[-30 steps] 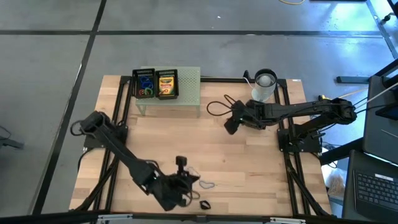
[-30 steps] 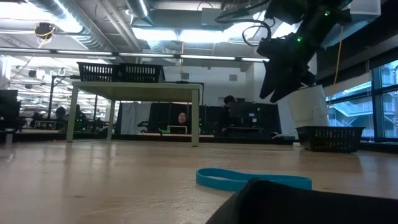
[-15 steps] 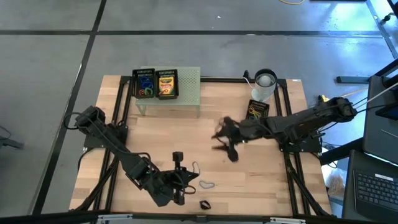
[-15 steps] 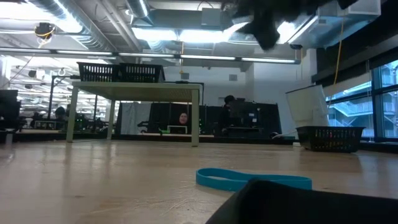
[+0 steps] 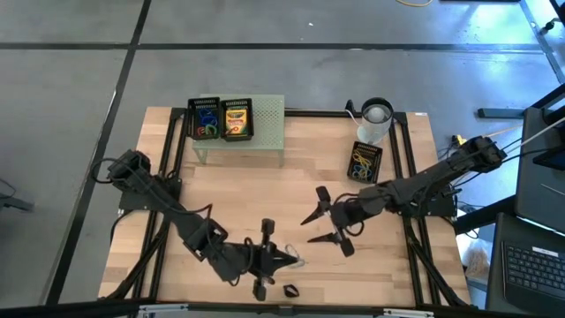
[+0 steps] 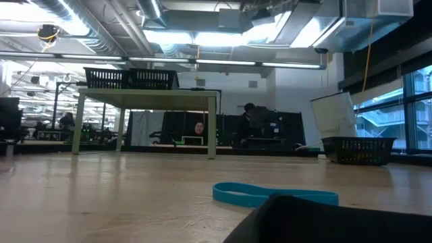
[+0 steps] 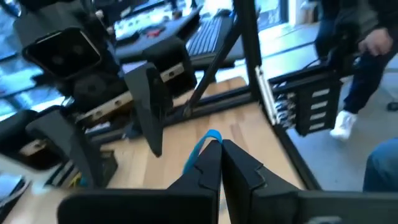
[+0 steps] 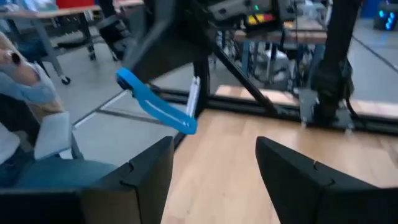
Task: Pick & Place Office Desk Supplies
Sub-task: Put the blue rubber band into the black bin
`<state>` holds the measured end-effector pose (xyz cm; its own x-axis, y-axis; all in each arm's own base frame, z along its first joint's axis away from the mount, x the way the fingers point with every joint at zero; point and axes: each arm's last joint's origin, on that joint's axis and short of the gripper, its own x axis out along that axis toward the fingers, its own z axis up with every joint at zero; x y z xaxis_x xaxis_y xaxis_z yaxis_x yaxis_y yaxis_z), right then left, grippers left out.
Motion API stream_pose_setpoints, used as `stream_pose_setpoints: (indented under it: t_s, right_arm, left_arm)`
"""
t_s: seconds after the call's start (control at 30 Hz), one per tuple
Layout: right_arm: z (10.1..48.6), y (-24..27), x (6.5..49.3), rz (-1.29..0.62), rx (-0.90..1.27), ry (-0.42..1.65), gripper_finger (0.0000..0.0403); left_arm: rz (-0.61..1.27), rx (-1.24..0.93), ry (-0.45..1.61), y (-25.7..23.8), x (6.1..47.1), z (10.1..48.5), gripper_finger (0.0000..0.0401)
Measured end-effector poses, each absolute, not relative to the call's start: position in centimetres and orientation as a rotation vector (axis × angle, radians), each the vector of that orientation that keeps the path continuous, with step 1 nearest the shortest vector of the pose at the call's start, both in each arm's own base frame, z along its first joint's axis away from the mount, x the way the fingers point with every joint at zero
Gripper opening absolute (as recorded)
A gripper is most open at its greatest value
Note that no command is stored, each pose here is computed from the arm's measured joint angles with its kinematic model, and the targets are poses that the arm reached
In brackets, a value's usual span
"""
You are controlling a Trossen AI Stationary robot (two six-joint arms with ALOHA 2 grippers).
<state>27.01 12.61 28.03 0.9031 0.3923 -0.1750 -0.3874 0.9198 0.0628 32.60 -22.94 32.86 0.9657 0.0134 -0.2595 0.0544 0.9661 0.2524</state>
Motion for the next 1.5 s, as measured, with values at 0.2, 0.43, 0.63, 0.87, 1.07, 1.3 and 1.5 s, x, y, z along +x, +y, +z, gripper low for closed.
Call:
stream_pose_setpoints:
  t_s: [0.2,0.43,0.63,0.87,1.07,1.3,1.5]
  right_arm:
    - [28.2,13.8,27.0,0.443,0.011,0.116,0.0231]
    - [26.7,15.2,28.3,0.472,-0.058,0.063,0.0231]
    - [25.6,16.1,28.9,0.486,-0.086,0.039,0.0231]
    - [25.8,16.8,28.6,0.508,-0.088,0.015,0.0231]
    - [26.0,17.0,28.4,0.508,-0.092,-0.009,0.0231]
    - [26.0,16.6,28.6,0.374,-0.095,-0.003,0.0231]
    - [26.0,16.5,28.6,0.346,-0.1,0.0,0.0231]
  left_arm:
    - [-0.027,0.313,0.2,-21.8,33.7,33.6,0.0003]
    - [-0.178,0.272,0.145,-20.7,34.9,34.1,0.0003]
    - [-0.144,0.306,0.146,-20.0,35.2,34.1,0.0003]
    - [-0.101,0.33,0.187,-19.8,35.2,33.7,0.0003]
    - [-0.099,0.337,0.199,-19.8,35.1,33.6,0.0003]
    - [-0.165,0.352,0.239,-19.9,35.0,33.1,0.0003]
    - [-0.175,0.354,0.276,-19.9,34.9,32.7,0.0002]
